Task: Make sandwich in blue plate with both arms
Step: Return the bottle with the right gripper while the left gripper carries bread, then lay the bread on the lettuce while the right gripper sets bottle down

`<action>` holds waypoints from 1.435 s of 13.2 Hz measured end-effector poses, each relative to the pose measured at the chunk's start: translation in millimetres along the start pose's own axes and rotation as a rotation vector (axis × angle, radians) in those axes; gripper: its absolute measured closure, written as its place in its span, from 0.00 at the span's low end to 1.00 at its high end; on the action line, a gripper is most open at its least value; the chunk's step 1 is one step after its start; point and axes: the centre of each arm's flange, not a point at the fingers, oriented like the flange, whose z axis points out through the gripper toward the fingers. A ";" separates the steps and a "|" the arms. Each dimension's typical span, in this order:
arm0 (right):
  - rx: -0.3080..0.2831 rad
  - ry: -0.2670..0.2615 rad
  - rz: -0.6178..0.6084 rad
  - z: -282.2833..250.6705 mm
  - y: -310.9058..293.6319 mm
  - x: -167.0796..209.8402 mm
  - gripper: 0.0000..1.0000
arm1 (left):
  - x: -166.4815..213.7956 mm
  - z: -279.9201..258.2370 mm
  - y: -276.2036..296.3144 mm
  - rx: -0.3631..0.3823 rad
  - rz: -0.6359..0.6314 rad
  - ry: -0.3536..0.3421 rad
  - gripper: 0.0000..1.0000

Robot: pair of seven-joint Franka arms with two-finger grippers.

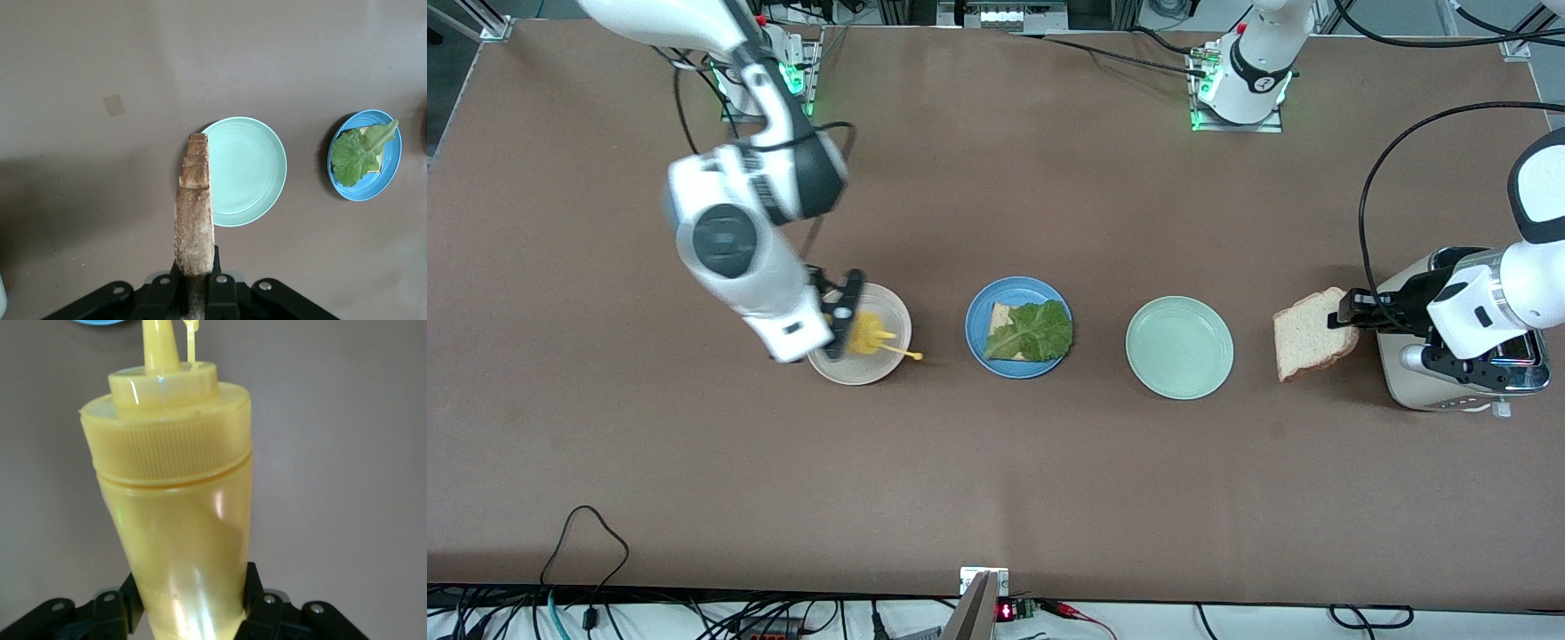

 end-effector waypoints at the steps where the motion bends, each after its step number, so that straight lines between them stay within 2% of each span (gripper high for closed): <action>1: 0.037 0.067 -0.015 -12.2 14.9 -37.5 0.40 | 1.6 3.7 8.9 -0.005 0.017 -0.006 0.88; 3: 0.104 0.217 -0.055 -15.8 43.1 -116.9 0.40 | 10.5 18.7 47.2 -0.044 0.073 -0.006 0.88; 5: 0.169 0.390 -0.101 6.6 58.1 -190.1 0.40 | 23.8 50.3 85.9 -0.154 0.090 0.032 0.88; 9: 0.200 0.670 -0.242 60.3 60.2 -282.8 0.40 | 38.7 147.9 159.4 -0.347 0.017 0.103 0.88; 11: 0.198 0.836 -0.298 93.1 57.2 -320.7 0.40 | 38.8 185.9 205.5 -0.401 -0.059 0.129 0.88; 13: 0.184 0.995 -0.343 131.9 51.5 -354.5 0.40 | 30.9 218.3 249.1 -0.416 -0.130 0.146 0.88; 17: 0.143 1.214 -0.393 203.6 36.1 -398.9 0.40 | 2.1 277.9 309.4 -0.419 -0.226 0.153 0.88; 19: 0.132 1.257 -0.388 231.6 30.8 -410.2 0.40 | -4.5 290.2 305.6 -0.407 -0.247 0.133 0.88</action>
